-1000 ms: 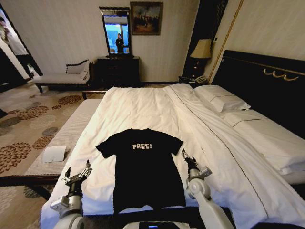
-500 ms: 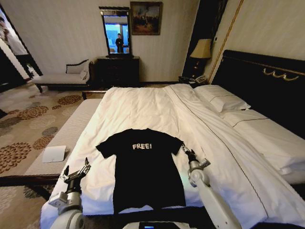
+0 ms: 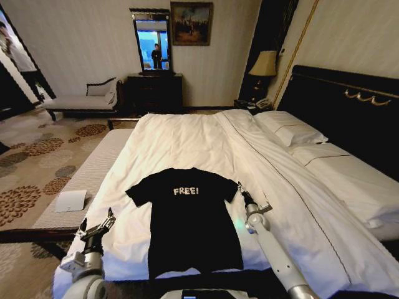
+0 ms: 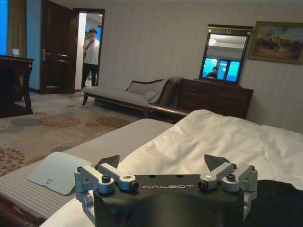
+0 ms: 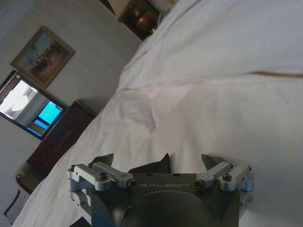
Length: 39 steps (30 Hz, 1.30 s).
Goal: Fold the clothes on the bed.
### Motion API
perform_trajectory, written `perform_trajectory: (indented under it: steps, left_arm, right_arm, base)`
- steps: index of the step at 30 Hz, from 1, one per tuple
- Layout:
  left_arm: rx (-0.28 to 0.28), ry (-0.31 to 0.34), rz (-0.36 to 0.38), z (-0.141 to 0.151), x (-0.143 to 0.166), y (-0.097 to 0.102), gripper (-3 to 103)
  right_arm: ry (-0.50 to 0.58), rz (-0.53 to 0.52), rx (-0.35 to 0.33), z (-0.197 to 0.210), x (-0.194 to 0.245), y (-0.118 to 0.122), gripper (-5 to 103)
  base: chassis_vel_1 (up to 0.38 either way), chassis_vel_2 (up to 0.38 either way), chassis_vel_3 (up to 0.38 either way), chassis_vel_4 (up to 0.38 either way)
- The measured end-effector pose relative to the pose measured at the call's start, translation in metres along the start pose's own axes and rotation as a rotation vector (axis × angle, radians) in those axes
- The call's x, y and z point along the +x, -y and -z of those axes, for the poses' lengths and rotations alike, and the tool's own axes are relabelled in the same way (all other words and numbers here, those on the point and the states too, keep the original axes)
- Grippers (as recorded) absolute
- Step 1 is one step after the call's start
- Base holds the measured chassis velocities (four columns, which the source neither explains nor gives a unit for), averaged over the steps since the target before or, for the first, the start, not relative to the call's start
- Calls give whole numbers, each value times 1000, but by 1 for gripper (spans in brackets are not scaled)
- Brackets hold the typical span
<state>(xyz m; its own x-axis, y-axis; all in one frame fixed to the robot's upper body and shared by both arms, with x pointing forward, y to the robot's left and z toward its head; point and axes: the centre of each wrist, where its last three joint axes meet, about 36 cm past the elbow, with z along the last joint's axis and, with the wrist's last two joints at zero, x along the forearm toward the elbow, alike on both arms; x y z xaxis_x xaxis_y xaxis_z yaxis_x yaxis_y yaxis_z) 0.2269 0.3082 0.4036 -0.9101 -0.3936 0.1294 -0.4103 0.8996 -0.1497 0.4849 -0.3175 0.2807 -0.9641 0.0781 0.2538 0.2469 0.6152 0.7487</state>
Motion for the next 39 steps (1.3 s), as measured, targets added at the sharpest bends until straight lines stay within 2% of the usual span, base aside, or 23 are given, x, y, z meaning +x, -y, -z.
perform_trajectory:
  steps: [4,5,7,11,13,14,17,20,22,26,29,32,39]
  left_arm:
    - [-3,-3,9,-2,1,-3,100]
    - [-5,-3,12,-3,1,-5,100]
    - [-6,-2,14,-3,1,-5,100]
    - [-6,-1,14,-3,1,-6,100]
    - [-6,0,14,-3,0,-7,100]
    - [-7,4,15,-1,-1,-8,100]
    - [-7,6,17,-1,-3,-9,100]
    - [-6,6,20,-2,-5,-11,100]
    - [-6,5,21,-3,-6,-11,100]
    - [-6,1,21,-5,-8,-13,100]
    - [-3,0,21,-6,-10,-13,100]
    - [-1,-1,21,-7,-12,-14,100]
    - [1,-5,23,-12,-13,-16,100]
  right_arm:
    - [-32,6,-5,-2,-2,-3,101]
    - [-39,6,0,-5,-4,-3,97]
    - [-44,5,5,-8,-7,-4,97]
    - [-52,-7,16,-15,-16,-3,76]
    - [-52,-10,19,-16,-18,-3,76]
    - [-49,-15,25,-18,-22,-3,65]
    - [-44,-19,26,-18,-27,-4,60]
    - [-41,-16,31,-18,-31,-6,43]
    - [-40,-13,34,-18,-32,-7,43]
    - [-33,-4,47,-19,-33,-10,21]
    - [-29,0,55,-19,-30,-10,16]
    - [-22,3,68,-20,-28,-10,2]
    - [8,27,80,-19,-23,-17,0]
  base:
    - [0,0,0,0]
    - [0,0,0,0]
    - [0,0,0,0]
    - [0,0,0,0]
    - [0,0,0,0]
    - [0,0,0,0]
    - [0,0,0,0]
    - [0,0,0,0]
    - [0,0,0,0]
    - [0,0,0,0]
    - [0,0,0,0]
    - [0,0,0,0]
    - [0,0,0,0]
